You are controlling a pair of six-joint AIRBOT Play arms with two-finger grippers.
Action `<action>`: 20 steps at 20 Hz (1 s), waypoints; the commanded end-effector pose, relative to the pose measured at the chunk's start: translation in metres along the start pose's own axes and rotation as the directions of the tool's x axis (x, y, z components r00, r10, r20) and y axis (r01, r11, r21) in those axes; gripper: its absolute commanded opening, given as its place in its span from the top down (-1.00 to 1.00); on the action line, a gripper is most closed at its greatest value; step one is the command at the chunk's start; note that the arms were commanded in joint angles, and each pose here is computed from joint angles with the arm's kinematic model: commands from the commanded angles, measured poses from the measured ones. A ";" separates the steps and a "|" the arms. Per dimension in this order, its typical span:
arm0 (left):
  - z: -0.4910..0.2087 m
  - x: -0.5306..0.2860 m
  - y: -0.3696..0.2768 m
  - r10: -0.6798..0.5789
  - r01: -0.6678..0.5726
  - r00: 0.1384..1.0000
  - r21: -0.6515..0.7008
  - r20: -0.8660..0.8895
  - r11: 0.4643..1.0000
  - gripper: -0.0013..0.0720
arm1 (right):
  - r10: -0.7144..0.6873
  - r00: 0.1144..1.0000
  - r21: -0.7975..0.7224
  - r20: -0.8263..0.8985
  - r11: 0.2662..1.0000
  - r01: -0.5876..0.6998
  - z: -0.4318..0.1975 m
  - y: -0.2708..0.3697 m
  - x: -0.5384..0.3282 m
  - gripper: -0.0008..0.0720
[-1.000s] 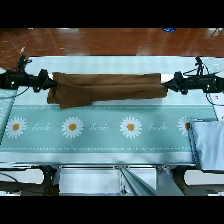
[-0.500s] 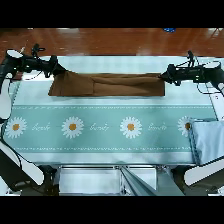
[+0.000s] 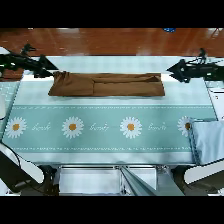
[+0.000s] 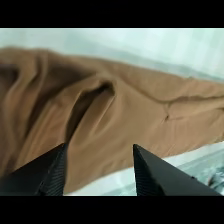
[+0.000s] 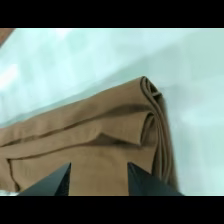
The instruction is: Fold the shirts.
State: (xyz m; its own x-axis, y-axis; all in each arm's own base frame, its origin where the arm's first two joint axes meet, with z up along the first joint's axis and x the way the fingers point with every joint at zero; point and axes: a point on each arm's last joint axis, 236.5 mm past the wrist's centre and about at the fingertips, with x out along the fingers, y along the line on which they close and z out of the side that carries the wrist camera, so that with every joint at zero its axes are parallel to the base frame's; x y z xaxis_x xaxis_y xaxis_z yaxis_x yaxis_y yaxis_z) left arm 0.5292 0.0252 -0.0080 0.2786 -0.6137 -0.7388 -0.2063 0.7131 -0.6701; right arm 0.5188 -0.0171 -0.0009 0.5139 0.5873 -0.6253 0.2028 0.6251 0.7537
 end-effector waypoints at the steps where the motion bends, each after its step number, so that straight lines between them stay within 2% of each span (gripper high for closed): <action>1: -0.009 -0.090 0.022 0.184 -0.188 0.980 0.044 0.076 0.981 -0.41 | -0.097 0.995 -0.025 0.009 0.995 0.097 -0.001 -0.017 -0.070 -0.17; 3: -0.010 -0.126 0.011 0.241 -0.270 0.948 0.128 0.208 0.954 -0.41 | -0.243 0.970 -0.009 0.007 0.970 0.243 -0.013 -0.047 -0.085 -0.17; 4: -0.019 -0.129 0.003 0.239 -0.281 0.939 0.149 0.248 0.948 -0.41 | -0.277 0.961 0.013 -0.001 0.961 0.277 -0.021 -0.059 -0.083 -0.17; 9: -0.089 -0.096 -0.010 0.236 -0.333 0.859 0.146 0.455 0.932 -0.41 | -0.259 0.966 0.107 0.005 0.960 0.257 -0.045 -0.076 -0.030 -0.17; 13: -0.154 -0.054 -0.008 0.231 -0.324 0.888 0.183 0.398 0.928 -0.41 | -0.224 0.974 0.079 -0.030 0.971 0.226 -0.045 -0.066 0.003 -0.17; 20: -0.164 -0.036 -0.023 0.190 -0.279 0.911 0.206 0.366 0.938 -0.41 | -0.154 0.981 0.075 -0.119 0.984 0.164 -0.044 -0.052 0.057 -0.17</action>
State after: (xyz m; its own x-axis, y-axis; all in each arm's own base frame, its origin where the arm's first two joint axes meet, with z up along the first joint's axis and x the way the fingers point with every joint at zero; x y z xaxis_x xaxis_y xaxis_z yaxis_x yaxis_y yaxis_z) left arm 0.3720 -0.0180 0.0239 0.5532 -0.2887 -0.7814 -0.0841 0.9139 -0.3971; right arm 0.4912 -0.0115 -0.0754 0.3955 0.4998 -0.7706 0.3516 0.6927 0.6297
